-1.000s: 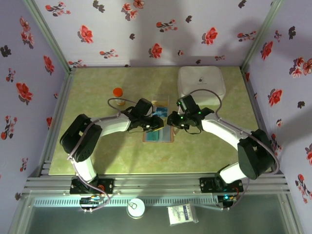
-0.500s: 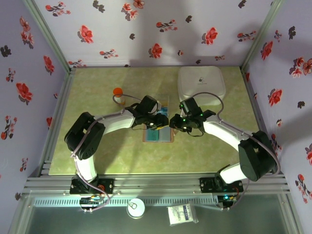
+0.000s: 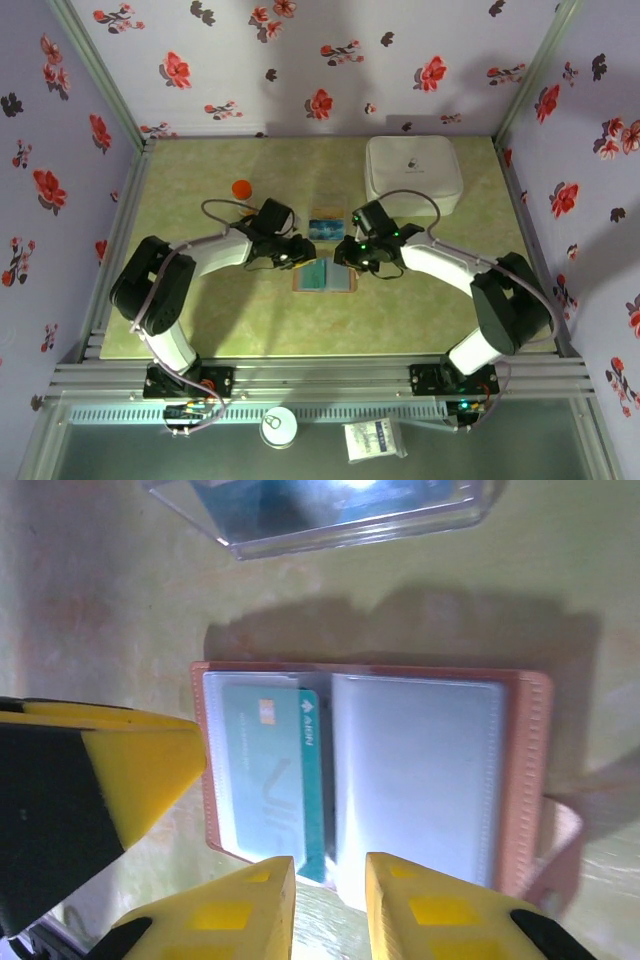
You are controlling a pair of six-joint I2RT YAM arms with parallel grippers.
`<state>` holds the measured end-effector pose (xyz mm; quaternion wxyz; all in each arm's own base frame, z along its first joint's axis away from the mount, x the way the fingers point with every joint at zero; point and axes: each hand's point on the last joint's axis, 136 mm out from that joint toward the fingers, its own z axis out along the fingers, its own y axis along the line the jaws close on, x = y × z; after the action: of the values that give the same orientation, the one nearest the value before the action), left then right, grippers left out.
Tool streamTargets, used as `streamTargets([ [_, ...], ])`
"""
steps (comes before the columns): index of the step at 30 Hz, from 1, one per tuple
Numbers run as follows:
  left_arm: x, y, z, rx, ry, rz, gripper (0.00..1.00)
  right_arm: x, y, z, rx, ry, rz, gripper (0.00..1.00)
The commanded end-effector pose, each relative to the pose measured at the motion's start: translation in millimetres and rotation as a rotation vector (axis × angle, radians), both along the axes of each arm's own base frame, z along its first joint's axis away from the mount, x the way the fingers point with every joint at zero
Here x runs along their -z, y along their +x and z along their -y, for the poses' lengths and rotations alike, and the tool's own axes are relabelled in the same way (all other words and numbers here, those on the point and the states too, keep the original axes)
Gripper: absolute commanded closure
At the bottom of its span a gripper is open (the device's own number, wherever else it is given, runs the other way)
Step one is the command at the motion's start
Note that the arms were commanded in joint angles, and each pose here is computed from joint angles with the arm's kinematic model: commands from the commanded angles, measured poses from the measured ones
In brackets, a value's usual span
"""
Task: Take the credit cards out of the card holder
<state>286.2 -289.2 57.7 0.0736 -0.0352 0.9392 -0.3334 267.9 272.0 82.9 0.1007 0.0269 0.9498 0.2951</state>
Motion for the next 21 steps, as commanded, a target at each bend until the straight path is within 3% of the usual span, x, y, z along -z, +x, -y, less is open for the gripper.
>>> streamTargets([
  [1, 3.9, -8.1, -19.2, 0.007, 0.032, 0.006, 0.76, -4.6, 4.0, -19.8, -0.017, 0.017, 0.002, 0.75],
  [12, 27.8, -23.0, -36.6, -0.010, 0.061, -0.039, 0.86, 26.9, 3.9, -44.1, -0.046, 0.041, -0.072, 0.76],
  [21, 33.6, -28.6, -40.0, -0.028, 0.062, -0.061, 0.87, 61.9, -3.3, -19.4, -0.023, -0.054, -0.114, 0.77],
])
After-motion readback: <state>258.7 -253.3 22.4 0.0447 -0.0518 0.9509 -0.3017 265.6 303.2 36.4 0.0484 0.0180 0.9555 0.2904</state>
